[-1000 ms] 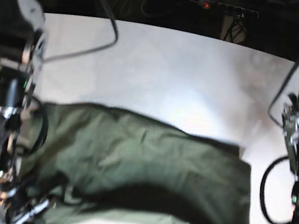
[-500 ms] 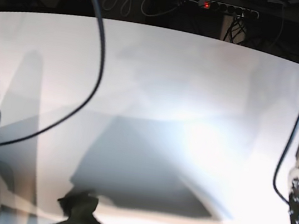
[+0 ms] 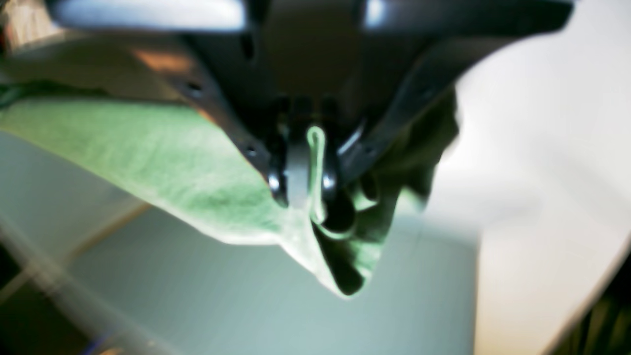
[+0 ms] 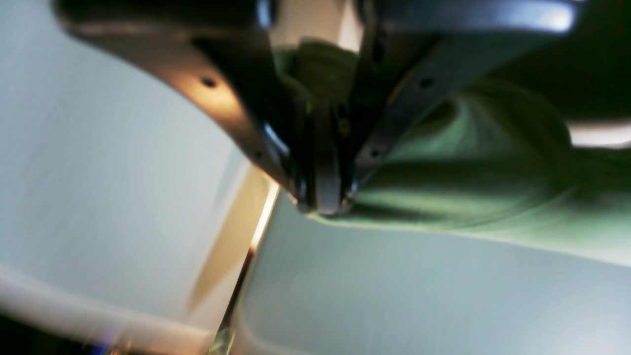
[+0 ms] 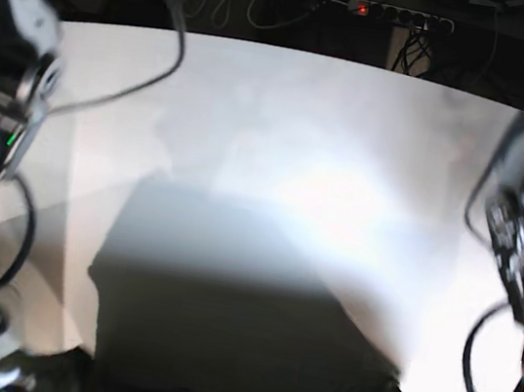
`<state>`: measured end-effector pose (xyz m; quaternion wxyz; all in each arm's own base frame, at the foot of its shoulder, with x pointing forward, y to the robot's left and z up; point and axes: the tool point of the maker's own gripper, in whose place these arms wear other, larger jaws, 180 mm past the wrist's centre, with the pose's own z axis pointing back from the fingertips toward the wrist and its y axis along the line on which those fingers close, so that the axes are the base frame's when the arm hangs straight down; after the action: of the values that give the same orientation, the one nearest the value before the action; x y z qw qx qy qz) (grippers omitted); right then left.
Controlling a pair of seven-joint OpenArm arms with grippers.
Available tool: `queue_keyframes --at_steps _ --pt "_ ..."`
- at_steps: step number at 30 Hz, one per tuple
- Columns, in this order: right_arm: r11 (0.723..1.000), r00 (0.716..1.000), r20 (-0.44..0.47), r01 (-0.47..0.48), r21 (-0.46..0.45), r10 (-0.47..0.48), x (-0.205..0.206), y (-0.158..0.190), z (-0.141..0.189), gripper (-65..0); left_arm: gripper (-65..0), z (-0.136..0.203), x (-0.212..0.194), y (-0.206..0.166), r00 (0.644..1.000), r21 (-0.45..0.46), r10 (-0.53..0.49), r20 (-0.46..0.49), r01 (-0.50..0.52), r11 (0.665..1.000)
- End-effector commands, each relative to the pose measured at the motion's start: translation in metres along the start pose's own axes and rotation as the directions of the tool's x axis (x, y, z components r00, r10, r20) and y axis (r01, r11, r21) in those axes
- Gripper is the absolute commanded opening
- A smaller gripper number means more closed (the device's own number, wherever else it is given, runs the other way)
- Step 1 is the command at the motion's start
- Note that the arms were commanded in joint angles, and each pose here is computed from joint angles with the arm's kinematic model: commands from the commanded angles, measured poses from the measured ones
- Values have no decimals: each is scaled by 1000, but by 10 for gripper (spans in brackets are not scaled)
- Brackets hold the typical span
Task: Layout the t-shirt on the table in an organized manner, then fold the t-shirt properly
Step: 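Lift the shirt with both grippers, shake it, and lay it down, then pull the shirt edge taut between both grippers and lower it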
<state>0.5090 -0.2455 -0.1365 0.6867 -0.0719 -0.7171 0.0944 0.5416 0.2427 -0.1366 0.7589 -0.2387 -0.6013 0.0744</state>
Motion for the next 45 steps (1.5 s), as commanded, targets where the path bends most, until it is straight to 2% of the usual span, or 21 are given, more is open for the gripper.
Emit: queue_keyframes --at_steps 1,4,9,17,22,29,35,39,42,45 --pt "1000 997 71 -7 -16 8 14 -6 14 -650 -650 15 28 -12 994 -33 -52 97 55 998" --pt "1000 1000 14 4 -5 -4 -23 10 44 -650 -650 32 -29 11 998 17 -58 17 58 998" --pt "1000 997 -72 19 23 -18 -75 37 95 -650 -650 63 -122 45 991 82 -1 -137 13 997" --pt "996 984 -175 51 69 -39 -138 67 175 -650 -650 134 -221 84 951 177 196 -237 -156 972" --pt "991 974 -221 77 108 -52 -156 90 222 -650 -650 183 -215 122 944 262 298 -140 -255 931" --pt "960 955 -262 197 197 -142 -165 135 264 -650 -650 215 -185 155 958 331 279 -59 -245 911" --pt "942 930 -326 250 222 -170 -178 153 289 -650 -650 233 -195 164 954 368 293 -69 -248 896" --pt "939 916 -360 265 219 -174 -184 157 304 -650 -650 258 -212 174 945 419 316 -84 -254 872" --pt "935 905 -378 287 209 -194 -188 162 310 -650 -650 269 -218 178 942 440 322 -89 -253 862" --pt "921 896 -395 311 236 -201 -192 170 314 -650 -650 271 -221 178 940 445 328 -92 -256 858"
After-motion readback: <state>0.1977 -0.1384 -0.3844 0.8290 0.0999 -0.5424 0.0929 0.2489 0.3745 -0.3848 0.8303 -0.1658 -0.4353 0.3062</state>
